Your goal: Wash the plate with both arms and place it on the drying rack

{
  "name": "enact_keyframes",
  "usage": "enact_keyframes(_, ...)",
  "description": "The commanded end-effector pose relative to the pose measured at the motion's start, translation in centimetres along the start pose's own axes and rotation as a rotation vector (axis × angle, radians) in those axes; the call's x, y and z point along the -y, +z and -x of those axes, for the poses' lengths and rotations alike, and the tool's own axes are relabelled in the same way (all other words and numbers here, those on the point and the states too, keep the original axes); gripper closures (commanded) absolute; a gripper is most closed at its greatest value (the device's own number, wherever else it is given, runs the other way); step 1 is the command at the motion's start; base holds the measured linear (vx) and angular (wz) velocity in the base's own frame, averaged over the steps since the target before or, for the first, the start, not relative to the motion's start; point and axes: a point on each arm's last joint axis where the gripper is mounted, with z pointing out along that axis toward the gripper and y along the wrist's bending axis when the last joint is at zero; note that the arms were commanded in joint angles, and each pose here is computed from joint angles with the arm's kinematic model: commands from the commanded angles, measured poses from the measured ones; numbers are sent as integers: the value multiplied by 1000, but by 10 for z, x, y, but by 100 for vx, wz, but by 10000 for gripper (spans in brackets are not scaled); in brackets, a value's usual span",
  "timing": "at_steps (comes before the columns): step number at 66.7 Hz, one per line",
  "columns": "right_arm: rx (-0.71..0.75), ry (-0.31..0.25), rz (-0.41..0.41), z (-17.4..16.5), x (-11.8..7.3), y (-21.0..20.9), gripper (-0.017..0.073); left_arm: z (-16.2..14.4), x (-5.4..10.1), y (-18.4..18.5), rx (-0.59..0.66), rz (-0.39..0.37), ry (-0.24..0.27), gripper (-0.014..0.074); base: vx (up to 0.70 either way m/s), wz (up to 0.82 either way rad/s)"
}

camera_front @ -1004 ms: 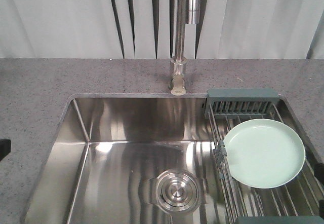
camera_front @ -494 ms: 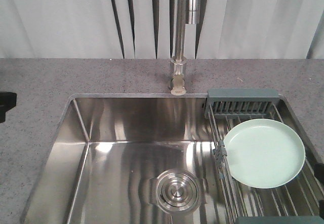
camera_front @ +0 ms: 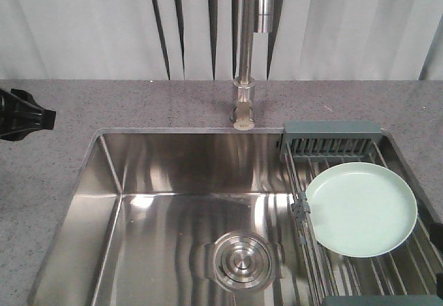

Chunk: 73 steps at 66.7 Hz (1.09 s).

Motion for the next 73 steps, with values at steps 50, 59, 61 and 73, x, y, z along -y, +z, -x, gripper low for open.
enact_keyframes(50,86,-4,-10,12,1,-5,240,26,32,100,171,-428,254,601,0,0)
enact_keyframes(59,86,-4,-10,12,1,-5,240,25,48,114,219,-517,341,601,0,0)
enact_keyframes(61,86,-4,-10,12,1,-5,240,24,53,117,228,-531,361,601,0,0)
enact_keyframes(73,86,-4,-10,12,1,-5,240,21,79,128,281,-598,462,601,0,0)
